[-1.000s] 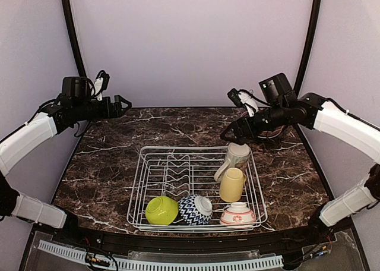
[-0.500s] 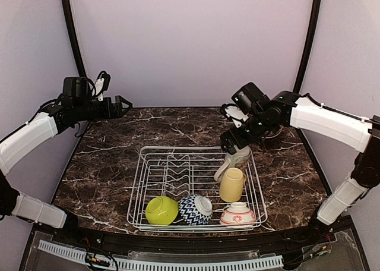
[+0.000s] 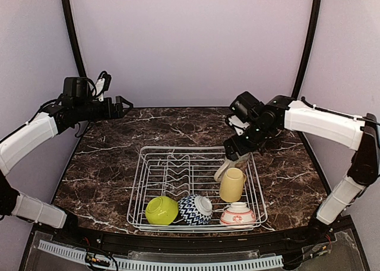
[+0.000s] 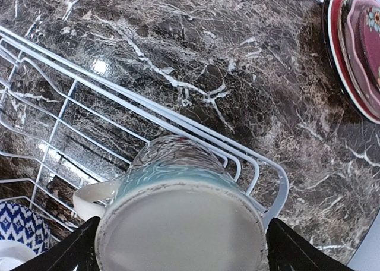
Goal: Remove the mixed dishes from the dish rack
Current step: Grab the cup from the dish rack.
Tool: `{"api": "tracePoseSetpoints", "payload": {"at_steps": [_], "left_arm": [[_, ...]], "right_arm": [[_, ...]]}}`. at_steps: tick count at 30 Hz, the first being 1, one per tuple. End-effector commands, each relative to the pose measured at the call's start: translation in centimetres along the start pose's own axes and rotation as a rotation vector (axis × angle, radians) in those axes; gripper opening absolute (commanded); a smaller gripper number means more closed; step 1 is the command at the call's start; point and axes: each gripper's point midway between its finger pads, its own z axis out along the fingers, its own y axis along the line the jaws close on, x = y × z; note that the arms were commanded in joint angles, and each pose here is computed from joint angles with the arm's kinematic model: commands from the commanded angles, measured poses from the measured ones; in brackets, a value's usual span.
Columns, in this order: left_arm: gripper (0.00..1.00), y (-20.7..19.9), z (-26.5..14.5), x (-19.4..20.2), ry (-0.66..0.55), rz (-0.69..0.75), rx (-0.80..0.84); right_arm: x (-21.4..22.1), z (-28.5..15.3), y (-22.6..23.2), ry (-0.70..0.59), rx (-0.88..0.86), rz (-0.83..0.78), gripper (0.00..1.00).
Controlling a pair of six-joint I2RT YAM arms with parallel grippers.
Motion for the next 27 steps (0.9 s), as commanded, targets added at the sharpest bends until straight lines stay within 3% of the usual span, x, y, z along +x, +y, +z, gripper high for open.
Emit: {"api": "tracePoseSetpoints", "payload": {"at_steps": [1, 8, 12, 18, 21, 27], "left_arm": [[0.99, -0.5, 0.2, 0.7, 0.025, -0.002, 0.024], [0.99, -0.4, 0.2, 0.7, 0.026, 0.0, 0.017], [0.99, -0.5, 0.1, 0.7, 0.025, 0.0, 0.022], [0.99, -0.6, 0.2, 0.7, 0.029, -0.003, 0.027], [0.99, -0.6, 0.2, 0.8, 0.03, 0.002, 0.022], [0.99, -0.7, 0.2, 0.8, 0.03, 0.004, 0.024]], "right_arm": [[0.0, 0.9, -0.3, -0.001, 0.015, 0.109, 0.91], [-0.5, 1.2, 0.5, -0.048, -0.04, 0.238, 0.81], [-0.4, 1.5, 0.2, -0.057, -0.027, 0.291, 0.94], [-0.4, 2.1, 0.5, -0.067, -0.003, 0.309, 0.96], [-0.1, 2.4, 0.5, -0.05, 0.014, 0.318, 0.91], [-0.7, 1.5, 0.8, -0.091, 0.022, 0.299, 0.71]]}}
